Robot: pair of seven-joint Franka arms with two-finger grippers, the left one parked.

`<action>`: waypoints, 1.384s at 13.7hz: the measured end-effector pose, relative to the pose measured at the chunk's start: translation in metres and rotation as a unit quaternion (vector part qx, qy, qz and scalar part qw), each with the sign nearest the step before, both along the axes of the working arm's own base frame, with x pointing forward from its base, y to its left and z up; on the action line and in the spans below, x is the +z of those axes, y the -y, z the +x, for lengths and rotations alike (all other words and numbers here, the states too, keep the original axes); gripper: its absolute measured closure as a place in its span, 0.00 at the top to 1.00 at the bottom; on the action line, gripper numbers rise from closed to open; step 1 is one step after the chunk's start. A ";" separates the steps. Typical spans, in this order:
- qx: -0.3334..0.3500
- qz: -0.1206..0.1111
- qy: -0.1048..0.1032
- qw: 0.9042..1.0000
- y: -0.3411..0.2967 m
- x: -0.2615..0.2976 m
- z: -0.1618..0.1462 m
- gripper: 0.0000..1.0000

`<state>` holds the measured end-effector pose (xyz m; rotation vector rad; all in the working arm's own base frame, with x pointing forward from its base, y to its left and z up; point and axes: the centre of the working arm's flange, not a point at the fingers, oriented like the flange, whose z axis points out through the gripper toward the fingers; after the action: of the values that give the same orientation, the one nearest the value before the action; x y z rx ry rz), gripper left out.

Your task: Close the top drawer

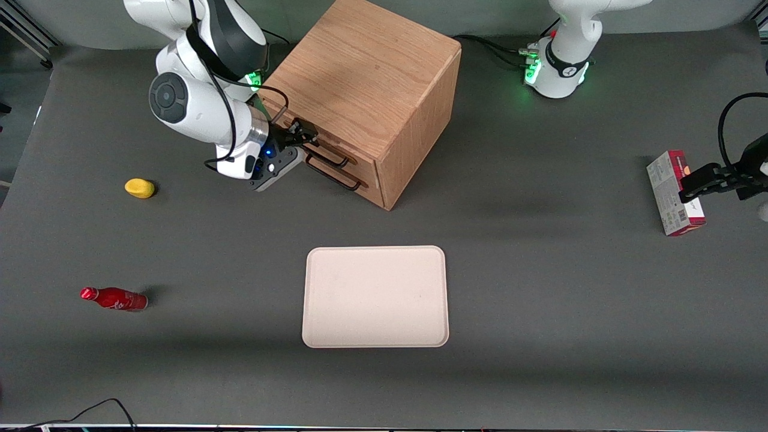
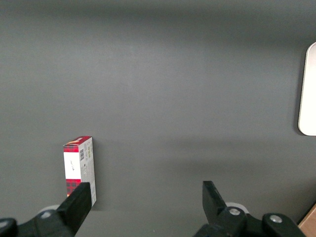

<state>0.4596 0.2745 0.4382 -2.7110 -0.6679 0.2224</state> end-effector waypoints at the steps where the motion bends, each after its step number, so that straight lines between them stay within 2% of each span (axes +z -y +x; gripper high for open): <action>1: 0.007 -0.004 0.004 1.000 0.002 0.015 0.005 1.00; 3: 0.018 -0.010 0.017 1.000 0.011 0.065 0.020 1.00; 4: 0.019 -0.018 0.033 0.999 0.019 0.097 0.028 1.00; 7: -0.045 -0.073 0.074 0.994 0.048 0.197 0.032 1.00; 9: -0.113 -0.126 0.091 0.981 0.063 0.248 0.014 1.00; 11: -0.176 -0.177 0.094 0.964 0.088 0.276 -0.007 1.00; 12: -0.203 -0.189 0.092 0.956 0.113 0.286 -0.012 1.00; 15: -0.285 -0.191 0.078 0.936 0.210 0.300 -0.009 1.00; 17: -0.310 -0.192 0.063 0.929 0.242 0.284 -0.004 1.00; 19: -0.318 -0.188 0.072 0.926 0.250 0.257 0.000 1.00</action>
<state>0.4600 0.0250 0.6950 -3.1575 0.2806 -0.0183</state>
